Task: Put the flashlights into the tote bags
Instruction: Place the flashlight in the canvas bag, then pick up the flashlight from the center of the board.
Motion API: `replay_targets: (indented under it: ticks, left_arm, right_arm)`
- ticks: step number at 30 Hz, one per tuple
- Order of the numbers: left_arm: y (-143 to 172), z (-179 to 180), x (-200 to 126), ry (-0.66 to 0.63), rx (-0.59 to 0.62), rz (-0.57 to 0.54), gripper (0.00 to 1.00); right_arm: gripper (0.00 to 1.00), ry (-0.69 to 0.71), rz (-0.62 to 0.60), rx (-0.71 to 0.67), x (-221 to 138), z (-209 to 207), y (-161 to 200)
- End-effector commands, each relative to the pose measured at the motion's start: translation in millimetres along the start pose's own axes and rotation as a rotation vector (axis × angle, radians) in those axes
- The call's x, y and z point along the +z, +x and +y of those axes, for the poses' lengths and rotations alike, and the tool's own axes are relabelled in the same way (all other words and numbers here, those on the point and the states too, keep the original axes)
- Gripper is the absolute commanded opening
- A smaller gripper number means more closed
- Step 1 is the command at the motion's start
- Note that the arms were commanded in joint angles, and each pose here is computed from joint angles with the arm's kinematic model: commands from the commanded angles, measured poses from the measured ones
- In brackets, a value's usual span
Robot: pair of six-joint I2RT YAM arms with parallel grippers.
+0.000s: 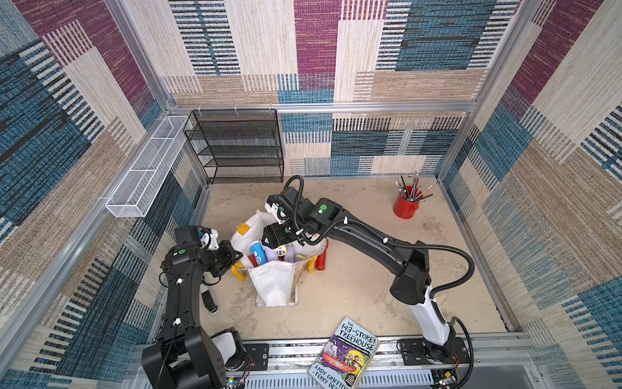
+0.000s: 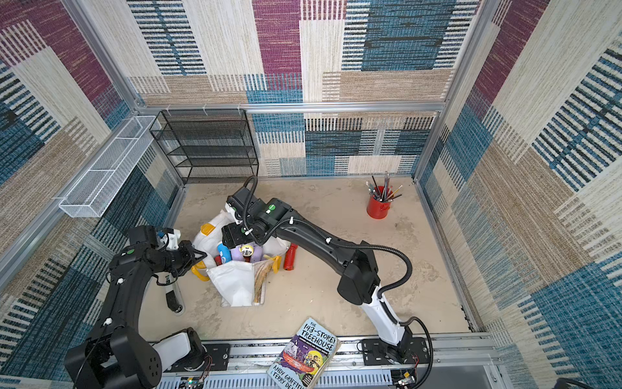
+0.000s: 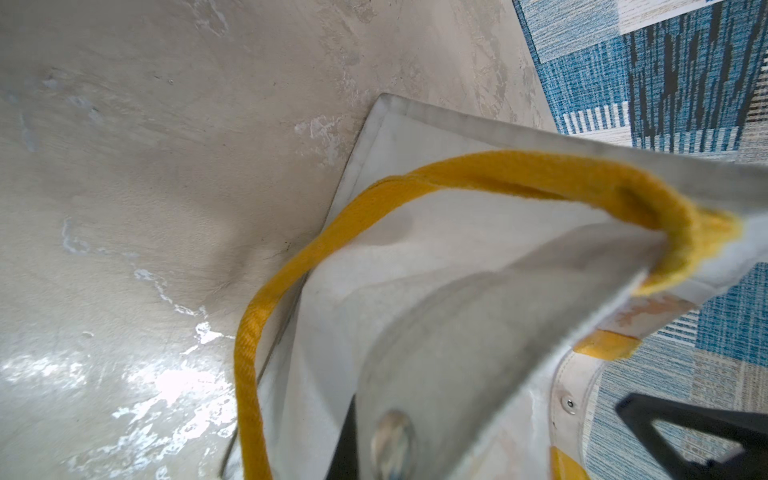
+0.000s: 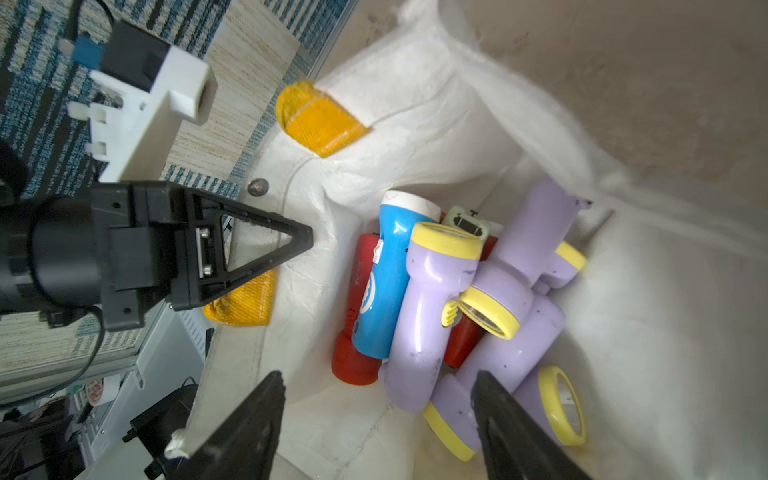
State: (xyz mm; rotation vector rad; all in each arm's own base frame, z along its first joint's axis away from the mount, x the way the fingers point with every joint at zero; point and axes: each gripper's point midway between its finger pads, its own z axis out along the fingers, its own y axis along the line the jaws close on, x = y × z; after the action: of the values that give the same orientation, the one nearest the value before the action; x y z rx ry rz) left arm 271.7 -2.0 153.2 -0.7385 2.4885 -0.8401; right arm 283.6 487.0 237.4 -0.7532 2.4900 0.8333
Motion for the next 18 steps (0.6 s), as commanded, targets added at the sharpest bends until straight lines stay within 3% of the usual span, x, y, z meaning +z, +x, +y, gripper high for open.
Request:
replay_targets:
  ticks: [1, 10, 18]
  left_arm:
    - [1, -2, -1, 0.005, 0.001, 0.004, 0.0]
    - [0, 0, -1, 0.0, -0.001, 0.002, 0.0]
    - [0, 2, 0, -0.008, -0.006, 0.004, 0.0]
  right_arm:
    - [0.73, 0.103, -0.087, -0.02, -21, -14, -15]
    - [0.74, 0.165, -0.179, 0.05, -66, -47, -13]
    - [0.76, 0.16, -0.284, 0.251, -118, -101, 7]
